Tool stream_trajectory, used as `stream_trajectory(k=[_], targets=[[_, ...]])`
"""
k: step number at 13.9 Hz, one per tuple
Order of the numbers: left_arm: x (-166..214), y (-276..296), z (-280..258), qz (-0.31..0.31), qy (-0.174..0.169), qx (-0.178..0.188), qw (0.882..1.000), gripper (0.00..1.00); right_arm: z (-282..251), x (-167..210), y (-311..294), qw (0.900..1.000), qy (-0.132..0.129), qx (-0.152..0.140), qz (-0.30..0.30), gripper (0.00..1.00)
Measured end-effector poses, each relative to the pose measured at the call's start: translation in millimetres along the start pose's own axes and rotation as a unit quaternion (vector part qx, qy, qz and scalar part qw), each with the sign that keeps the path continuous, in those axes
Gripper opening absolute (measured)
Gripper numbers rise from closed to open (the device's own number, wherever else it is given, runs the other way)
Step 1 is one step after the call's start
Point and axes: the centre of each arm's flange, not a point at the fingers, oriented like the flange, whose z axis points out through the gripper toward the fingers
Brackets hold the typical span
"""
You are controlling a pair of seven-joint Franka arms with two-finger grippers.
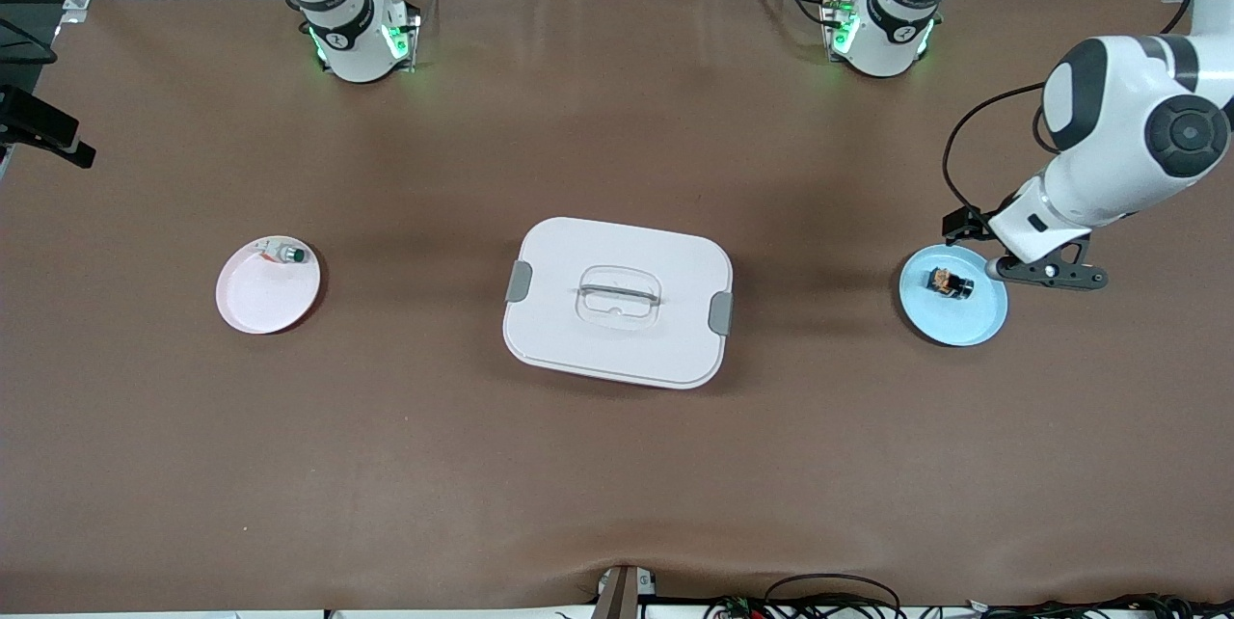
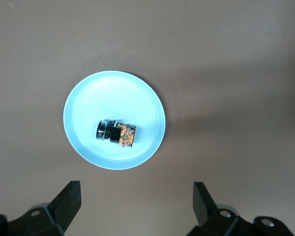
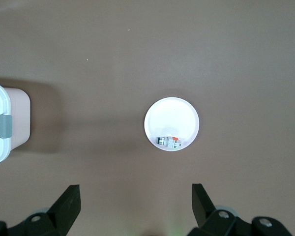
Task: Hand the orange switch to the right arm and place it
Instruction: 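Move the left gripper down over the orange switch on the blue plate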
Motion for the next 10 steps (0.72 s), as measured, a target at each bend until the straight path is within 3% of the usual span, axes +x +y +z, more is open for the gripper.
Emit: stream_trajectory(k=[3, 10], targets=[[-2.9, 2.0, 33.5, 0.017, 0.011, 0.0, 1.0, 1.0, 0.0, 0.0, 0.0, 1.0, 0.0, 0.0, 0.0, 1.0], [4.6, -29.5, 99.7, 0.084, -0.005, 0.027, 0.996, 1.0, 0.2, 0.0, 0.0, 1.0, 0.0, 0.0, 0.0, 1.0]])
